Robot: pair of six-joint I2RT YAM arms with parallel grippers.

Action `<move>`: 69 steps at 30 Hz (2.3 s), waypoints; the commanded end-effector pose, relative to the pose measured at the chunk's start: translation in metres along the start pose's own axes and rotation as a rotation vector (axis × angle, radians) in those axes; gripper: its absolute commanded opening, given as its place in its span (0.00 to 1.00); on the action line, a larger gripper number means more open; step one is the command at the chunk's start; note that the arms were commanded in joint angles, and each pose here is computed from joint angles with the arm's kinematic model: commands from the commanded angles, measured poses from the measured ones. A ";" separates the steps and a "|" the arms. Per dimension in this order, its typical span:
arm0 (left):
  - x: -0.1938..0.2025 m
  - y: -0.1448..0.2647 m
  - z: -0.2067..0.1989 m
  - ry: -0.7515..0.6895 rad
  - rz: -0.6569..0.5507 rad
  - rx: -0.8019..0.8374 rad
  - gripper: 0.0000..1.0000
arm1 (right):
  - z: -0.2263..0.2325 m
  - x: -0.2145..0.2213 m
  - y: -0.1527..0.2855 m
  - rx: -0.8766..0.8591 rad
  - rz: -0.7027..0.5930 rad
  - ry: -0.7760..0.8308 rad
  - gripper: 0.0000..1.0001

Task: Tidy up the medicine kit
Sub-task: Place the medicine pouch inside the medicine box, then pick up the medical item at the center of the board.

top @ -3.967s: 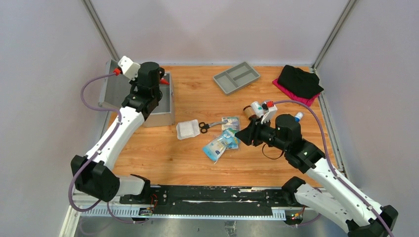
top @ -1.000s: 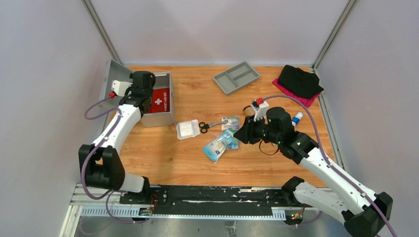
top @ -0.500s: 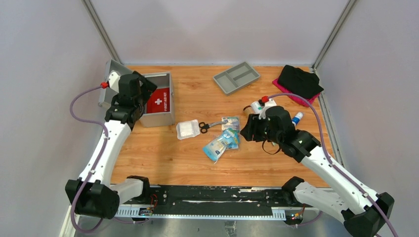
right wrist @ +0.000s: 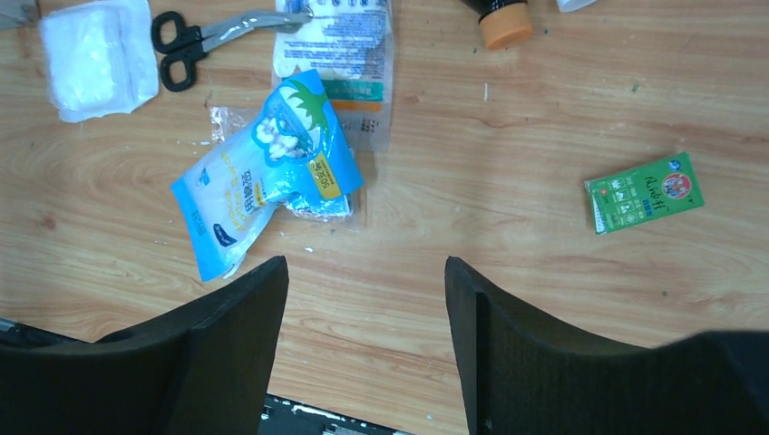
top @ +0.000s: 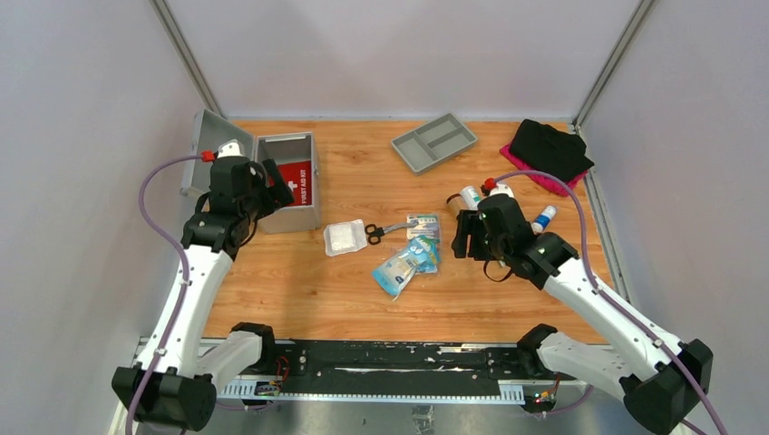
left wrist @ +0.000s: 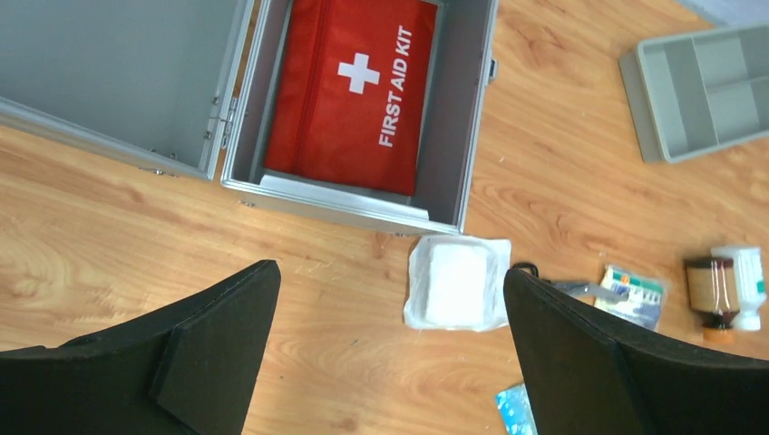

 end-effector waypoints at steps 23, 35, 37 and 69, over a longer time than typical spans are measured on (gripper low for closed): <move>0.044 0.023 -0.041 -0.430 0.101 0.261 0.86 | 0.025 0.021 -0.040 -0.148 0.302 -0.343 0.66; 0.051 0.038 -0.041 -0.456 0.073 0.303 0.88 | 0.071 0.072 -0.087 -0.072 0.254 -0.473 0.67; 0.055 0.036 -0.041 -0.462 0.090 0.310 0.88 | 0.072 0.076 -0.097 -0.041 0.246 -0.493 0.67; 0.075 0.060 -0.084 -0.309 0.025 0.963 0.91 | 0.073 0.035 -0.035 -0.378 -0.001 -0.113 0.00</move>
Point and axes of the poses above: each gripper's point midway between its finger pads, its own y axis back along the fingers, its own z axis along the line the jaws close on, x = y × z, the point moved 9 cm from there along y, back along the fingers, and after that the axes turned 7 degrees about -y, right-handed, at the moved point
